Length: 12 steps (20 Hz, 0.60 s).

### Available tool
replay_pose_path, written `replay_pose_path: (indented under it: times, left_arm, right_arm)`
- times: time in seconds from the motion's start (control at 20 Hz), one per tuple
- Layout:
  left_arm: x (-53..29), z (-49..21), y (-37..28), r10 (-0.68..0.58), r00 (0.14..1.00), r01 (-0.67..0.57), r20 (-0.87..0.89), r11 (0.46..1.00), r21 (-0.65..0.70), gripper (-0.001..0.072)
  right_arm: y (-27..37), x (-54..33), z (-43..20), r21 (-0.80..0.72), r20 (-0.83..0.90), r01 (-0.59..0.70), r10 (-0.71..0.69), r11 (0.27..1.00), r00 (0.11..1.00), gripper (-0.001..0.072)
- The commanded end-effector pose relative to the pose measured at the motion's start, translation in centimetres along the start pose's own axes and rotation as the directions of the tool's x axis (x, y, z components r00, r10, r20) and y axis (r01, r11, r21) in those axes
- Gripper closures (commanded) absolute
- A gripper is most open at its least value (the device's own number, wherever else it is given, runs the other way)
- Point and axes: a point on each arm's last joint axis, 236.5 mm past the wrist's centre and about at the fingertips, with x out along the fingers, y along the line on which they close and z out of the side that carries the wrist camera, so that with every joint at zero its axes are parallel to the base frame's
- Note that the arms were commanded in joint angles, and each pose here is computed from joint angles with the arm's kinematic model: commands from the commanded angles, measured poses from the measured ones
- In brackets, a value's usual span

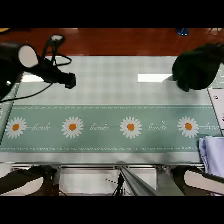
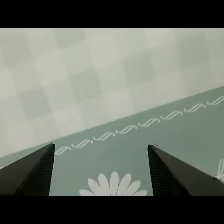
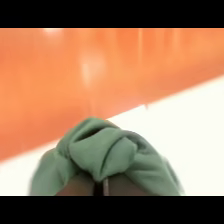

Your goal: Fold the shirts.

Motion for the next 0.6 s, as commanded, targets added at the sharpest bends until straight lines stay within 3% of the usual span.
replay_pose_path:
  times: [0.0,0.15,0.3,0.4,0.55]
  left_arm:
    - [-8.8,4.8,-0.8,-0.017,0.978,0.015,0.206,1.0,0.012,-0.0009]
    - [-20.6,8.0,-2.5,-0.071,0.88,0.059,0.47,0.997,0.04,-0.0009]
    - [-29.6,7.2,-3.0,-0.077,0.77,0.05,0.633,0.997,0.06,-0.0009]
    - [-32.7,5.3,-3.2,-0.078,0.737,0.045,0.671,0.997,0.067,-0.0009]
    - [-33.2,2.4,-3.3,-0.08,0.776,0.044,0.626,0.996,0.072,-0.0009]
  right_arm:
    - [4.5,-12.2,11.7,0.036,0.303,-0.144,0.126,0.989,0.945,0.0692]
    - [8.7,-24.0,17.1,-0.005,0.478,-0.292,0.259,0.956,0.839,0.0693]
    - [10.5,-32.6,18.6,-0.033,0.549,-0.406,0.356,0.913,0.756,0.0693]
    - [10.9,-35.1,17.5,-0.024,0.514,-0.45,0.397,0.893,0.76,0.0693]
    - [11.1,-34.2,13.3,-0.01,0.342,-0.439,0.416,0.898,0.843,0.0693]
